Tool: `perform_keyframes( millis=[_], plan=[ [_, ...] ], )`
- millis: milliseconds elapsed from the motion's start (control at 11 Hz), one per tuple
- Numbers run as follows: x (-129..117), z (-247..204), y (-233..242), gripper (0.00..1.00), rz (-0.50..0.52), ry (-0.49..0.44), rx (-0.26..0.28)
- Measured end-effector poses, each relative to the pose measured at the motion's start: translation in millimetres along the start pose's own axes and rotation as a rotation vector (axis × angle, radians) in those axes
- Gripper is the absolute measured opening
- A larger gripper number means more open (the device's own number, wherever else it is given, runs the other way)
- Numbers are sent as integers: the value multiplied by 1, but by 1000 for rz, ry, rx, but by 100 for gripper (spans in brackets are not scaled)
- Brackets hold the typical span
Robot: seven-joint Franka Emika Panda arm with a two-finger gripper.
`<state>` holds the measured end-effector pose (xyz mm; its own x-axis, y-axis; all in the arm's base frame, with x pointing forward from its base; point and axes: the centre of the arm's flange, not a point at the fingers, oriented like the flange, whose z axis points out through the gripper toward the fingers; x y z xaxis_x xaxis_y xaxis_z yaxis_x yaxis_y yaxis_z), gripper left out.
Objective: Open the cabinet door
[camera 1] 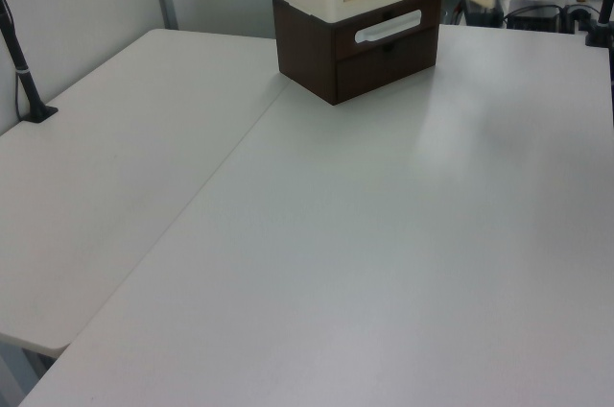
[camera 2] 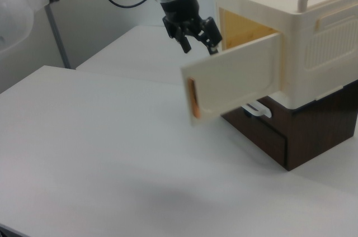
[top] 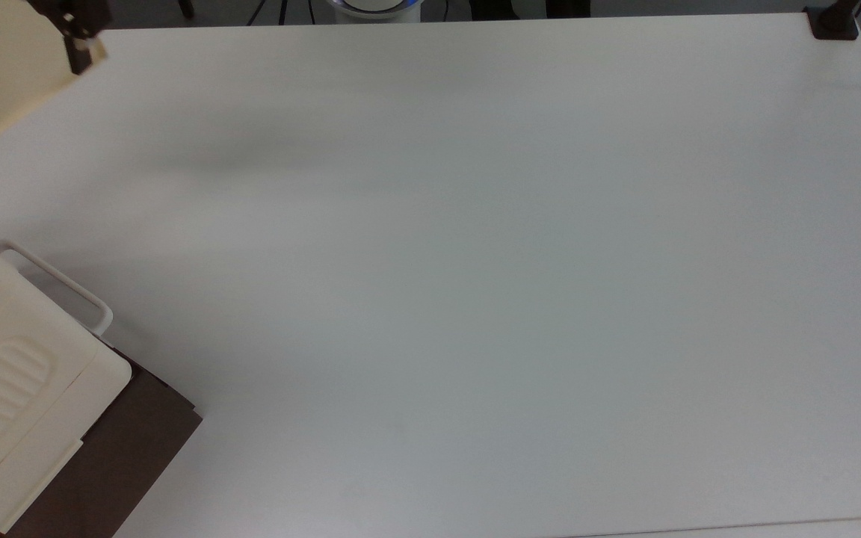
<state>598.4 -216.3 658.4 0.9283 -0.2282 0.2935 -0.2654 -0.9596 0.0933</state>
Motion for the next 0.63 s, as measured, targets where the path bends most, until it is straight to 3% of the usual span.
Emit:
perform_keyframes(
  millis=[272,634],
  plan=[
    [-8,1,14,100,-15,-45,-2],
    [-16,2,-73,100,-96,-104,72]
  ],
)
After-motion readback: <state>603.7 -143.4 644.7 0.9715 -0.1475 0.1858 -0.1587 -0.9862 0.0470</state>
